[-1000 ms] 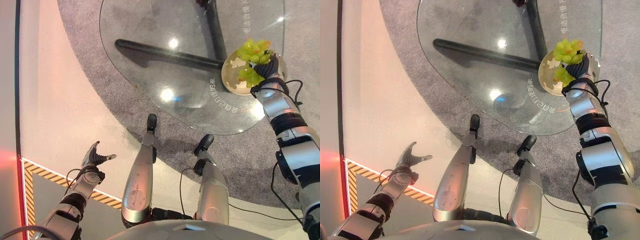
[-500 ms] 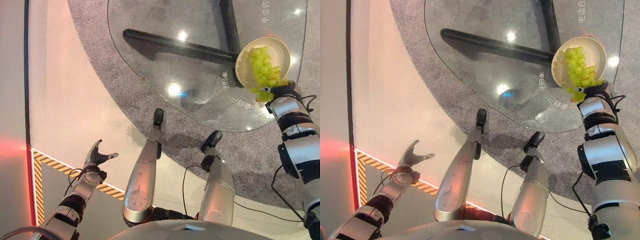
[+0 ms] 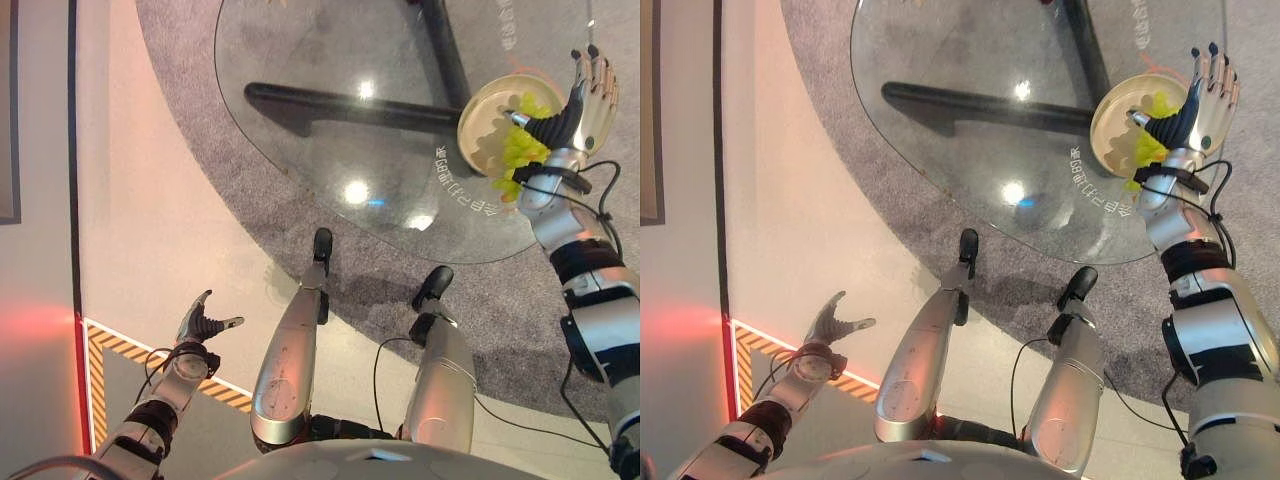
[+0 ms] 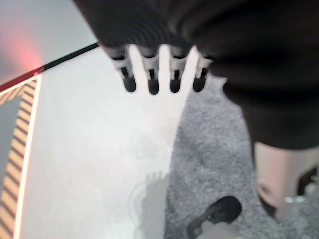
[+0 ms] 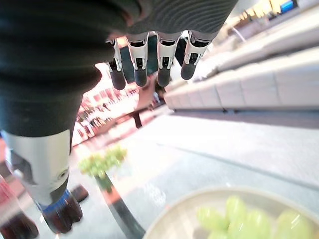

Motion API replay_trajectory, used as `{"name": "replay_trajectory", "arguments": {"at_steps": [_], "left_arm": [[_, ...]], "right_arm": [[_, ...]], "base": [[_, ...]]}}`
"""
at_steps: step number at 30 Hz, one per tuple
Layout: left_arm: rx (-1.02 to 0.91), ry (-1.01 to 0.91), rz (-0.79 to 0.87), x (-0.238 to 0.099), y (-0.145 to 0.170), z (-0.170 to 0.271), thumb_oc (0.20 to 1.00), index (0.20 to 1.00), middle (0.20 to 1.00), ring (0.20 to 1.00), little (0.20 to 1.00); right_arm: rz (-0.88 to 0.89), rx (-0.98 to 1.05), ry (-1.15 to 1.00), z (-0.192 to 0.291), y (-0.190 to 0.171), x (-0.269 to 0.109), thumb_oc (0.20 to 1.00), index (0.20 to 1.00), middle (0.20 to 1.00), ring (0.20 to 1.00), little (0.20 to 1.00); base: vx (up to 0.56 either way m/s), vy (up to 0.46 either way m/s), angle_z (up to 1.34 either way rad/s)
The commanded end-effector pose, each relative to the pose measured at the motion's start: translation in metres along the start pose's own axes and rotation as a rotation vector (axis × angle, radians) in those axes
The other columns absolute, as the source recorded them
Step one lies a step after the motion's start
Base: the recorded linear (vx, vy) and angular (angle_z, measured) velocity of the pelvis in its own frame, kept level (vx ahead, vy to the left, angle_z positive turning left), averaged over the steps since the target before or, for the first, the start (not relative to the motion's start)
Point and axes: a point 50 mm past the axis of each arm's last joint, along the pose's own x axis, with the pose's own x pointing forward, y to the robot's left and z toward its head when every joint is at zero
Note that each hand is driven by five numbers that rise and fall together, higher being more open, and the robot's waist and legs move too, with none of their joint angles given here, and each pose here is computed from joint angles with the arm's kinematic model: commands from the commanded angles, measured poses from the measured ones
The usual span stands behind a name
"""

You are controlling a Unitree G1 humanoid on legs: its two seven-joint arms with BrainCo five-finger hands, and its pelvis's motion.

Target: Pick up fruits into the plate

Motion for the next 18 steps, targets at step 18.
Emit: {"name": "replay_trajectory", "arguments": {"at_steps": [18], "left_arm": [[0.034, 0.41, -0.185, -0.038, -0.027, -0.086, 1.0, 1.0, 1.0, 1.0, 1.0]], "right_arm": [[0.896, 0.079, 0.632, -0.096, 0.034, -0.289, 1.0, 1.0, 1.0, 1.0, 1.0]], "base": [[0.04, -0.002, -0.13]]}}
